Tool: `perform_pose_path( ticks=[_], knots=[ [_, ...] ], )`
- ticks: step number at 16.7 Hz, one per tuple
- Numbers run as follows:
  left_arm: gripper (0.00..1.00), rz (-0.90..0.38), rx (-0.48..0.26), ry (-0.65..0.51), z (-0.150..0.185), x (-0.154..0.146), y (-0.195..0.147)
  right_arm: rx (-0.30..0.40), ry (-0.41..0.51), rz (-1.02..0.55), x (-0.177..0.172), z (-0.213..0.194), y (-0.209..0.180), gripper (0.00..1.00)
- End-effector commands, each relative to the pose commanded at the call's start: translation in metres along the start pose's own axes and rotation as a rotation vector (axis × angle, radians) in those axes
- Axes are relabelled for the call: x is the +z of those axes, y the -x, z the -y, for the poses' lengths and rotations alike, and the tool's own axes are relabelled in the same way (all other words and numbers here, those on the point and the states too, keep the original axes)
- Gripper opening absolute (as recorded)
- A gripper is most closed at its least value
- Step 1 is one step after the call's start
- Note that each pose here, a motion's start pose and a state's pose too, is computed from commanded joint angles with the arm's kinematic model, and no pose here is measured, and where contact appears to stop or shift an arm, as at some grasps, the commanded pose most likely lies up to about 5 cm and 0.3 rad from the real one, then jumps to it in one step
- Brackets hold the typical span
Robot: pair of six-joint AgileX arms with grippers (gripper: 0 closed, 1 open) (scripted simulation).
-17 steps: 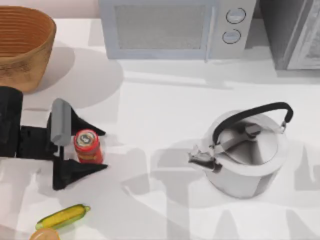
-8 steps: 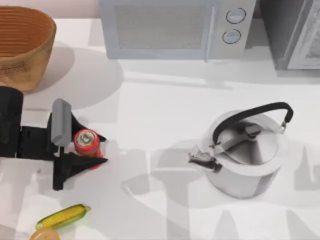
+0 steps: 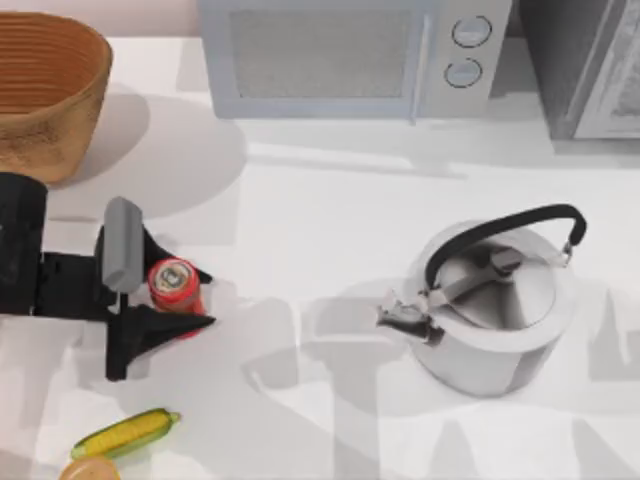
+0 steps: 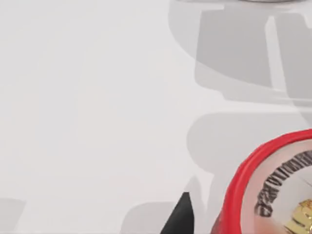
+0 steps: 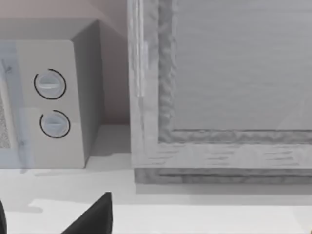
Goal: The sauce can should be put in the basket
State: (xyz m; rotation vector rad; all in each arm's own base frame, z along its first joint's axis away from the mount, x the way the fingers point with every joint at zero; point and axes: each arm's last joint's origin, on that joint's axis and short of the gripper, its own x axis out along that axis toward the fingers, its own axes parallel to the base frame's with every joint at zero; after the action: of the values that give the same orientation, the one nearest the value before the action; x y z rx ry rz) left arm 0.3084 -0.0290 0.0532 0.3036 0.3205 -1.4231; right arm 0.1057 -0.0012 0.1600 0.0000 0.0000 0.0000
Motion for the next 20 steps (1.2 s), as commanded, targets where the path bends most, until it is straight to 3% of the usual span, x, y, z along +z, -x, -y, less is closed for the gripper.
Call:
perform_pose_path(
  ticks=[4,8,14,20],
  knots=[
    [0.00,0.015,0.004,-0.004,-0.011,0.014,0.006,0.000,0.000,0.000,0.000,0.000,0.000,1.00],
    [0.00,0.038,0.057,-0.019,-0.048,0.058,0.037,0.000,0.000,0.000,0.000,0.000,0.000,1.00],
    [0.00,0.037,0.253,0.006,-0.108,0.134,0.134,0.000,0.000,0.000,0.000,0.000,0.000,1.00],
    [0.00,0.012,0.487,0.170,-0.138,0.151,0.240,0.000,0.000,0.000,0.000,0.000,0.000,1.00]
  ],
)
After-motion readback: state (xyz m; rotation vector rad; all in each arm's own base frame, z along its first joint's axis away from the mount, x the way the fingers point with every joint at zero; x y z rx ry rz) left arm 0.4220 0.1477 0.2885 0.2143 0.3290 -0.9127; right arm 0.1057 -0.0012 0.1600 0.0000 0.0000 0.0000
